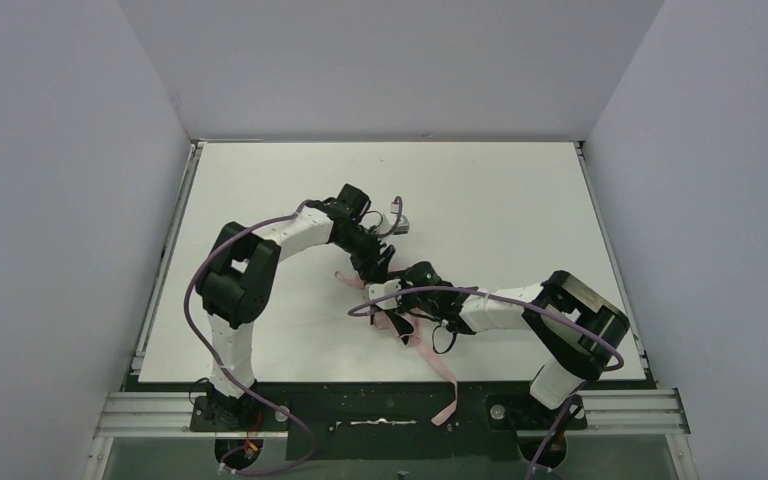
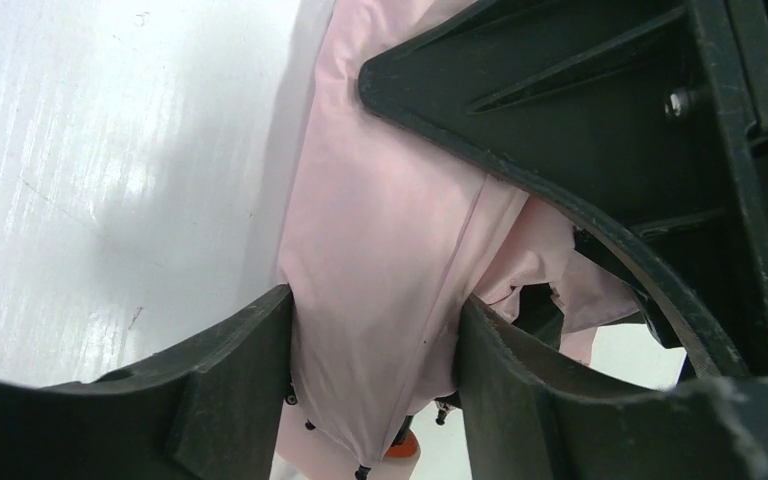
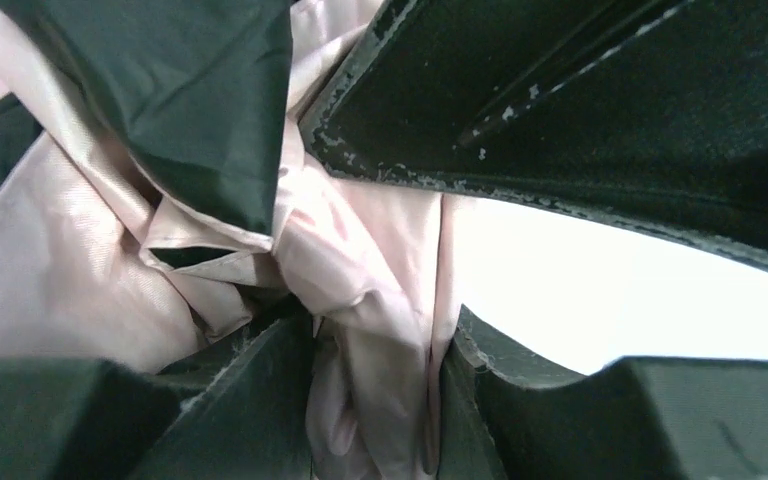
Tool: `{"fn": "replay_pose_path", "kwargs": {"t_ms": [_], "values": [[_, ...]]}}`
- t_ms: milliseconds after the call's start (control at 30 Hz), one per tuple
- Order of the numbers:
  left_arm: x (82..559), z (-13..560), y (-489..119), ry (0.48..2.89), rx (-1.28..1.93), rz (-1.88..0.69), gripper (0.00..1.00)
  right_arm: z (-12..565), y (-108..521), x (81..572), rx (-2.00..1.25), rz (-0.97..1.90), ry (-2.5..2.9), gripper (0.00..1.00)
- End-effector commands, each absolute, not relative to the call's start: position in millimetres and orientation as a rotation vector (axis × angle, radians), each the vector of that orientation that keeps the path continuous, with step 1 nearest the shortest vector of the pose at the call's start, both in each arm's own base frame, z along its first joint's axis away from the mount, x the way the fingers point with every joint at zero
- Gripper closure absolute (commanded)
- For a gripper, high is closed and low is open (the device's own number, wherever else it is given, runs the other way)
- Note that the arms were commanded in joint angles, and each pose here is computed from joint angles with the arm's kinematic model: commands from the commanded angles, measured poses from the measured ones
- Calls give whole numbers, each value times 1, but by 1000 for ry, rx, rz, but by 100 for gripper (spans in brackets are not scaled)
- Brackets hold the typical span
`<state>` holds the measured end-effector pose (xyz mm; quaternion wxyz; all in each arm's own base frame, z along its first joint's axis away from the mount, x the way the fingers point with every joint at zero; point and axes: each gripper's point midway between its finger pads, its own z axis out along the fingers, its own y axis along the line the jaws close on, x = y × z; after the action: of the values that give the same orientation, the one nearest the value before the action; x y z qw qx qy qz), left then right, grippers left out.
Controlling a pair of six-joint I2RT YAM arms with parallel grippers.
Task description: Put away the umbrella
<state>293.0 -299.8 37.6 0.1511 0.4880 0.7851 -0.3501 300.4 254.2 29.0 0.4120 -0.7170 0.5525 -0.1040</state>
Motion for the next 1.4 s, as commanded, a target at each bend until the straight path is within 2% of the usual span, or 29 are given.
{"fn": "replay_pose_path", "kwargs": {"t_ms": [0, 133, 233, 533, 600, 833, 1033, 1200, 1367], "values": [[276, 38, -302, 2269, 1489, -1013, 53, 2, 243, 281, -1876, -222, 1458, 95], [269, 37, -304, 2276, 1517, -977, 67, 8, 245, 285, -1829, -228, 1465, 87], [265, 36, -304, 2288, 1529, -954, 75, 15, 245, 286, -1812, -230, 1457, 74], [269, 44, -302, 2265, 1529, -891, 82, 54, 233, 278, -1767, -237, 1445, 47], [270, 45, -301, 2258, 1533, -866, 82, 67, 228, 272, -1748, -228, 1447, 36], [278, 48, -297, 2213, 1534, -716, 82, 132, 211, 246, -1556, -109, 1472, 32], [295, 50, -297, 2124, 1483, -542, 82, 212, 203, 231, -1084, 127, 1476, 32], [304, 51, -296, 2009, 1451, -396, 82, 257, 160, 249, -626, 94, 1580, 27], [306, 52, -300, 1888, 1449, -296, 82, 280, 122, 279, -306, 81, 1744, 22]]}}
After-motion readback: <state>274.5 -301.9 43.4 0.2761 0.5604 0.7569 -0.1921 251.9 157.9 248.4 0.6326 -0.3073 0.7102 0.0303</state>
